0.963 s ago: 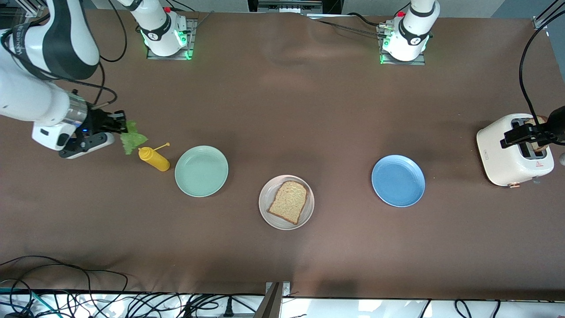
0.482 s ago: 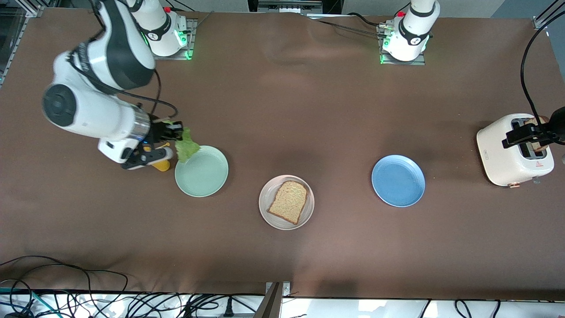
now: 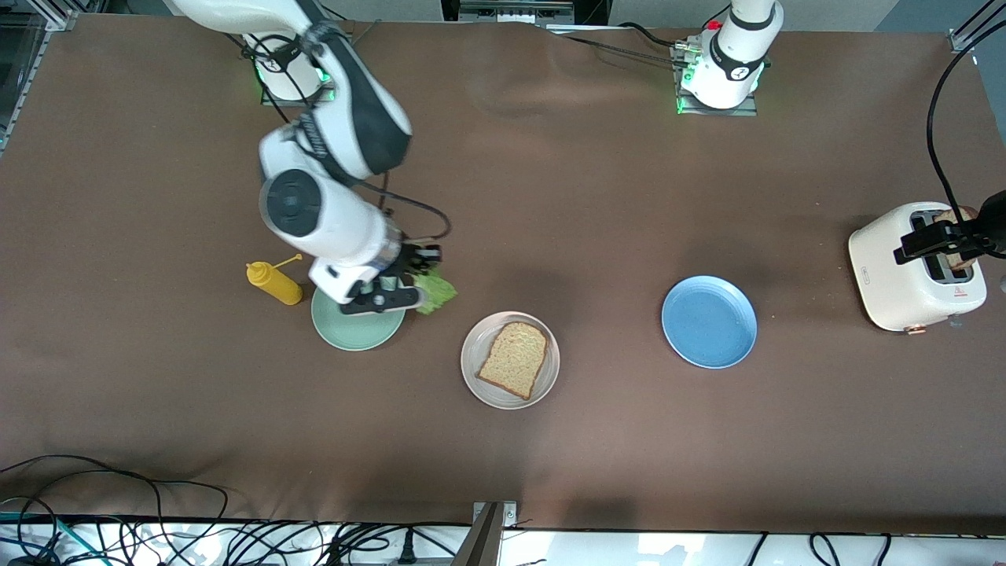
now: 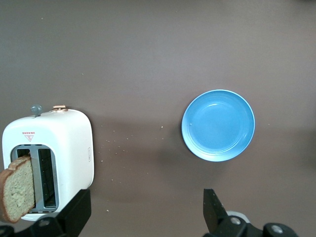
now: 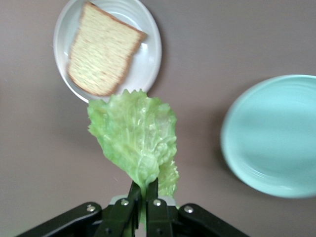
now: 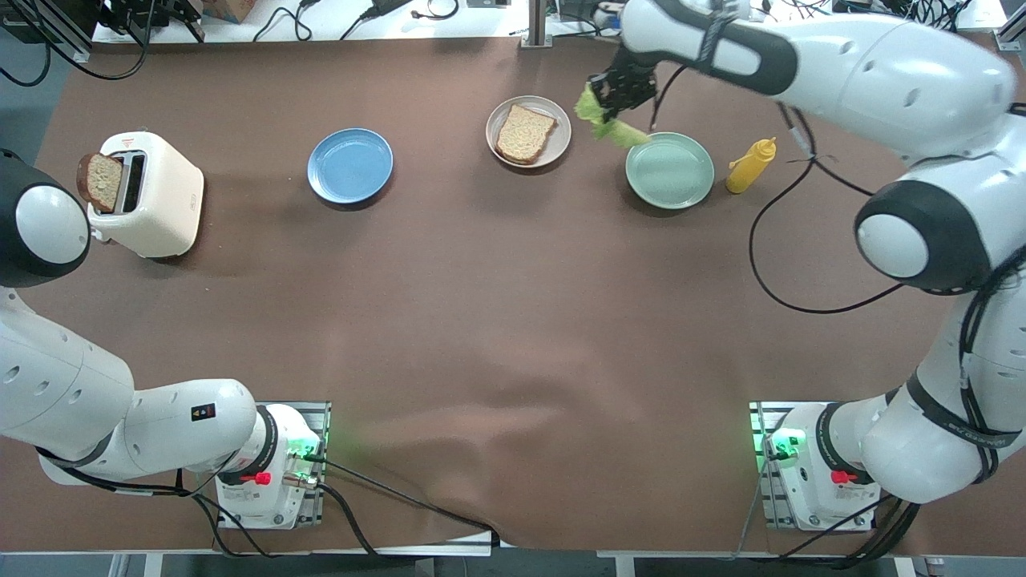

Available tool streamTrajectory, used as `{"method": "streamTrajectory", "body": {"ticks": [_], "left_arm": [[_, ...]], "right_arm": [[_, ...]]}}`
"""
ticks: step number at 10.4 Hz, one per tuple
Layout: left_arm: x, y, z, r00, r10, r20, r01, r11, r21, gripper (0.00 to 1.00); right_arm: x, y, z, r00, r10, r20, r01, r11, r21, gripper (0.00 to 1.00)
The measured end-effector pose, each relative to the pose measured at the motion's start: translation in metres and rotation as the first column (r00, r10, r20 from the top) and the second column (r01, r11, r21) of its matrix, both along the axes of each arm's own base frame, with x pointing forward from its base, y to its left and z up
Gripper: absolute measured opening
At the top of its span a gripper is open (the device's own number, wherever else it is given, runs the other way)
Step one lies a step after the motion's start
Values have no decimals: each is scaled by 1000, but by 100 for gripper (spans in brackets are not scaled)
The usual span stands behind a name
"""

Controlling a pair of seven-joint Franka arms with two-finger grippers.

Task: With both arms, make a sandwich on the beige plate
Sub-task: 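Lower the lettuce leaf onto the bread on the beige plate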

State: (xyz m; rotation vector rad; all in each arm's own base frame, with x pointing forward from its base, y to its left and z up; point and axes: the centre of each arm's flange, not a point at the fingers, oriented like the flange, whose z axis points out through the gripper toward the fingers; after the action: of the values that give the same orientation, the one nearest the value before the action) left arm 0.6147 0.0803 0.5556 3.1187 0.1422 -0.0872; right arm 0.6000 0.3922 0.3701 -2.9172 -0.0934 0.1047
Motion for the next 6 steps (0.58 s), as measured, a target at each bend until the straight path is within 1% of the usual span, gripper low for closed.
{"method": "streamTrajectory", "body": {"ticks": [2, 3, 5, 6], "left_arm": [[0, 1, -1, 1000, 1, -1, -1, 1000, 0, 100], [0, 1, -1, 1000, 2, -2, -2, 1000, 0, 100], [0, 4, -2, 1000, 7, -3, -7, 1000, 0, 100], [0, 4, -2, 1000, 7, -3, -7, 1000, -1, 100]], "right_arm": [[-3, 48, -26, 998, -37, 55, 36, 999, 28, 7], [0, 62, -35, 996, -38, 79, 35, 999, 35, 7], [16, 78, -42, 989, -39, 140, 32, 998, 49, 7], [24, 83, -46, 983, -44, 177, 33, 998, 62, 7]]}}
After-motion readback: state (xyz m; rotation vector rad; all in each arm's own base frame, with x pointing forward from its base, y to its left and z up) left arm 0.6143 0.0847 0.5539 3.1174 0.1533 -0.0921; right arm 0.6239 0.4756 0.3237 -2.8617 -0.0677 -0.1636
